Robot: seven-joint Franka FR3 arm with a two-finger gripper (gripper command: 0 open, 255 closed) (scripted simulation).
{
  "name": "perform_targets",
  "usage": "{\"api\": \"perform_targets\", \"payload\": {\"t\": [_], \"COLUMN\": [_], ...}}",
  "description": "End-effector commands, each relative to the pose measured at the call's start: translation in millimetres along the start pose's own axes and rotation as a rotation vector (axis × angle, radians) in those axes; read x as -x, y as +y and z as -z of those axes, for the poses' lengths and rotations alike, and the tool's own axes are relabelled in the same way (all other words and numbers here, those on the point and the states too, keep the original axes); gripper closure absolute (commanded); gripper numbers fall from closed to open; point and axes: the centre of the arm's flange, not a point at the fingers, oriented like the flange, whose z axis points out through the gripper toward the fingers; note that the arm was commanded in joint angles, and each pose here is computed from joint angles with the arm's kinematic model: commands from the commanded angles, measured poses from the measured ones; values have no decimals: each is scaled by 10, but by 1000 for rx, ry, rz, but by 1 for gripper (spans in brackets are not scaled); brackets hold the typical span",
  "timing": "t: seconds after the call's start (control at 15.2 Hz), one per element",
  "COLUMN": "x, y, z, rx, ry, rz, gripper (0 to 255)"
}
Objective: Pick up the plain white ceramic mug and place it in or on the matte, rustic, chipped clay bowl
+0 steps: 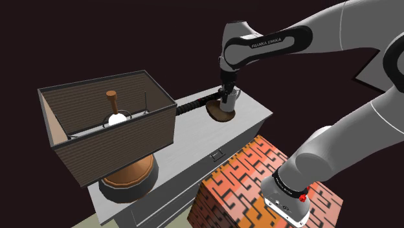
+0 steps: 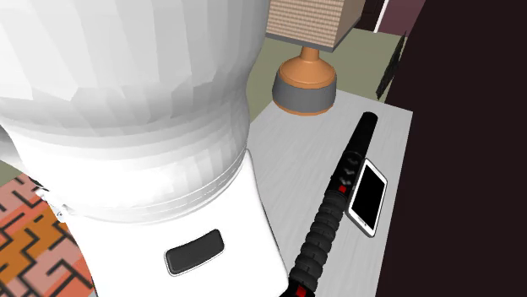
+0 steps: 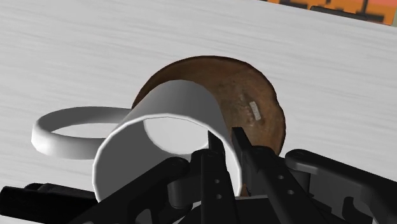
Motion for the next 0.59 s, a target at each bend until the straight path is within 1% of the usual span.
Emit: {"api": "perform_targets", "payload": {"t": [0.0,0.33,0.4,0.53], "x": [-5,-5,-5,-5], "y": [-1,-1,-1,-1], "z": [-29,-29,-29,-29], "rx": [0,0,0,0], "ry": [1,1,1,1], "rz": [0,0,0,0], "gripper": [255,255,0,0]}}
